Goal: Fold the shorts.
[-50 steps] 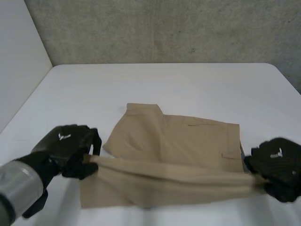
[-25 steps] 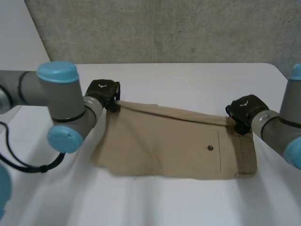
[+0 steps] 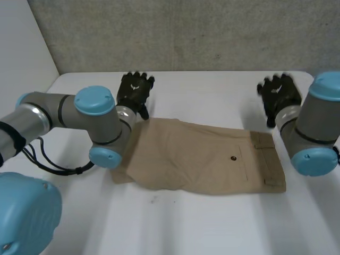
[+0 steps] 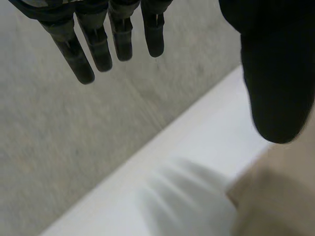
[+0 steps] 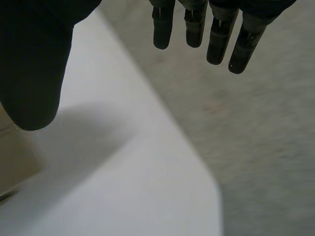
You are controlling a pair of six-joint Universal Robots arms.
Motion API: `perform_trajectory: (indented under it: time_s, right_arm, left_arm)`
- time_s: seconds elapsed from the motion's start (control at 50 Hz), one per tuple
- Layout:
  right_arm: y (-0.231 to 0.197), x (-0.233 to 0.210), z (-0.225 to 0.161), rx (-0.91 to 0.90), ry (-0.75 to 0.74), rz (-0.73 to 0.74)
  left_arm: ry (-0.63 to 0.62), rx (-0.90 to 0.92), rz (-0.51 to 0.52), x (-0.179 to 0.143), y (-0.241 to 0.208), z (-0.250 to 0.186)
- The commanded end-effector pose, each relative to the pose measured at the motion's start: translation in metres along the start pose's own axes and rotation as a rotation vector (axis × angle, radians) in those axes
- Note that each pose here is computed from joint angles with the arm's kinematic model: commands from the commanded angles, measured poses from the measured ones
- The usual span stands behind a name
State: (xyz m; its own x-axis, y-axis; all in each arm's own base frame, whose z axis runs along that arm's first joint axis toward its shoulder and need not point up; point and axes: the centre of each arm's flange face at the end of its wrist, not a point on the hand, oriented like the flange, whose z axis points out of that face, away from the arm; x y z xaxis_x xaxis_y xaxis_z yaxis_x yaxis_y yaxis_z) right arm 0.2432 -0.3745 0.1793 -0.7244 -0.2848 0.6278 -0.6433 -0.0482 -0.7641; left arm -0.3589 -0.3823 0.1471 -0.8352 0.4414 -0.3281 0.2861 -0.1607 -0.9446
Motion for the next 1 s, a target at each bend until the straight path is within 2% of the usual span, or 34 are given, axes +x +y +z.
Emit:
perform_trajectory:
  time_s: [0.02, 0.1, 0.22, 0.28, 0.4, 0.54, 0.86, 1.0]
  right_arm:
    - [-0.048, 0.048, -0.040, 0.166, 0.172, 0.153]
    - [-0.038, 0.038, -0.069, 0.082, 0.063, 0.168]
    - [-0.022, 0.013, -0.121, -0.018, -0.164, 0.211]
    - [0.000, 0.007, -0.132, -0.094, -0.217, 0.279]
    - [0.032, -0.008, -0.147, -0.191, -0.294, 0.353]
    - [0.056, -0.005, -0.141, -0.193, -0.240, 0.373]
    - [0.081, -0.019, -0.119, -0.179, -0.225, 0.363]
    - [0.085, -0.001, -0.107, -0.160, -0.141, 0.363]
  left_arm:
    - [0.005, 0.102, -0.002, -0.006, -0.071, -0.046]
    - [0.024, 0.063, -0.008, -0.008, -0.078, -0.078]
    - [0.063, -0.031, -0.011, -0.004, -0.066, -0.121]
    - [0.078, -0.081, -0.034, -0.002, -0.057, -0.144]
    - [0.091, -0.152, -0.148, -0.001, -0.046, -0.176]
    - [0.083, -0.191, -0.219, -0.003, -0.039, -0.191]
    - [0.058, -0.230, -0.224, -0.010, -0.027, -0.192]
    - [0.059, -0.234, -0.224, -0.009, -0.026, -0.193]
